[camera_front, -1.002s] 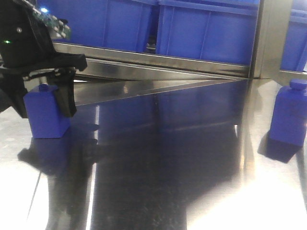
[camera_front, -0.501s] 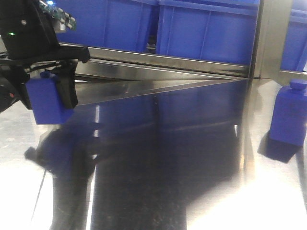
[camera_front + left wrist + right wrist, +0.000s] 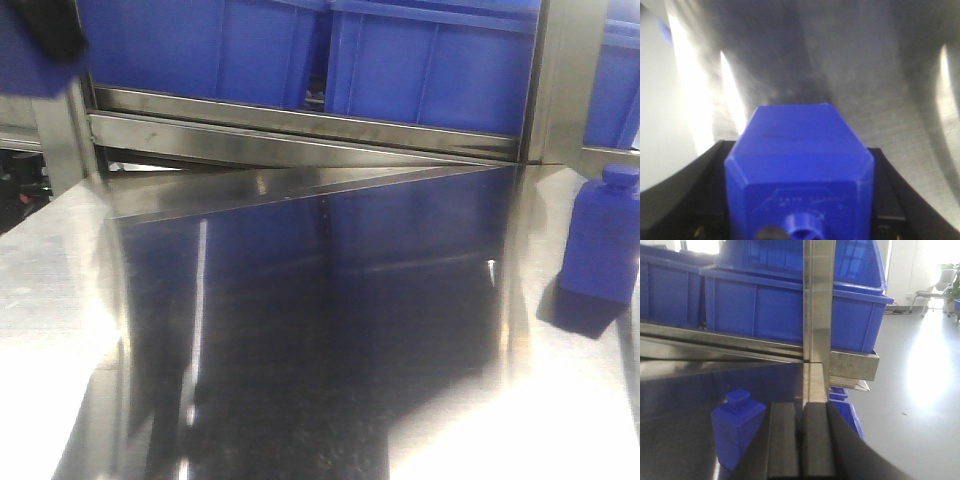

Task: Pick and sort blue part to right shelf
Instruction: 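Lift the tall blue block off the table with the left gripper, then lower the right gripper over the blue square-topped part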

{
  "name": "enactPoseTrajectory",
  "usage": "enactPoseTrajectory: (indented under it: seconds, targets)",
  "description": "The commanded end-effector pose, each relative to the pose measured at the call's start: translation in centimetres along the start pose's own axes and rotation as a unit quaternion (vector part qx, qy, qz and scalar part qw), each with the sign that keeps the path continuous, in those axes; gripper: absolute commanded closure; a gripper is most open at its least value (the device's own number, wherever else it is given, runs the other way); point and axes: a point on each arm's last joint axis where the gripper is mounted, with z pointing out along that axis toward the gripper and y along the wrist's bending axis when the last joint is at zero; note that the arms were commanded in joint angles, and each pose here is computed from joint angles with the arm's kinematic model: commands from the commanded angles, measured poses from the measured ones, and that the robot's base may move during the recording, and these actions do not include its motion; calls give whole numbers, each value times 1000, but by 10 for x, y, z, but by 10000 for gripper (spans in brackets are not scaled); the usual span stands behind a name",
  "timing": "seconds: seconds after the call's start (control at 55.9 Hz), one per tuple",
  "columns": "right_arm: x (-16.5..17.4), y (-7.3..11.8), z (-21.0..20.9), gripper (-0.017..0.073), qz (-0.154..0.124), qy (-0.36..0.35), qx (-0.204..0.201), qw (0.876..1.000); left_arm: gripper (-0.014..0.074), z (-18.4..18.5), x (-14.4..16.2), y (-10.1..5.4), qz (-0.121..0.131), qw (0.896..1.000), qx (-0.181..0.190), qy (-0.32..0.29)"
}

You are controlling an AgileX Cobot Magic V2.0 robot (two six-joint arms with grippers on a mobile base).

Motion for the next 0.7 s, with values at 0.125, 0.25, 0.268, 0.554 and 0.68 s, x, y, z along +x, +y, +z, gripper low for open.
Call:
enactPoseTrajectory:
  seconds: [0.125,0.25,0.268,0.554,0.68]
  targets:
    - [-45,3,-7,451,15,-60,-5,998,218,-79,46,13,25,978,-2,-207]
    - [-70,7,-10,448,14,-35,-13,999,218,-101,83,18,25,961,5,-275]
    - [-76,8,-10,447,13,-26,-14,999,218,-108,93,19,24,955,7,-294]
    - [-129,16,21,211,8,132,-26,991,218,-119,140,24,22,942,8,-335]
    - [-145,19,45,81,-18,219,-35,975,218,-118,141,24,21,943,8,-333]
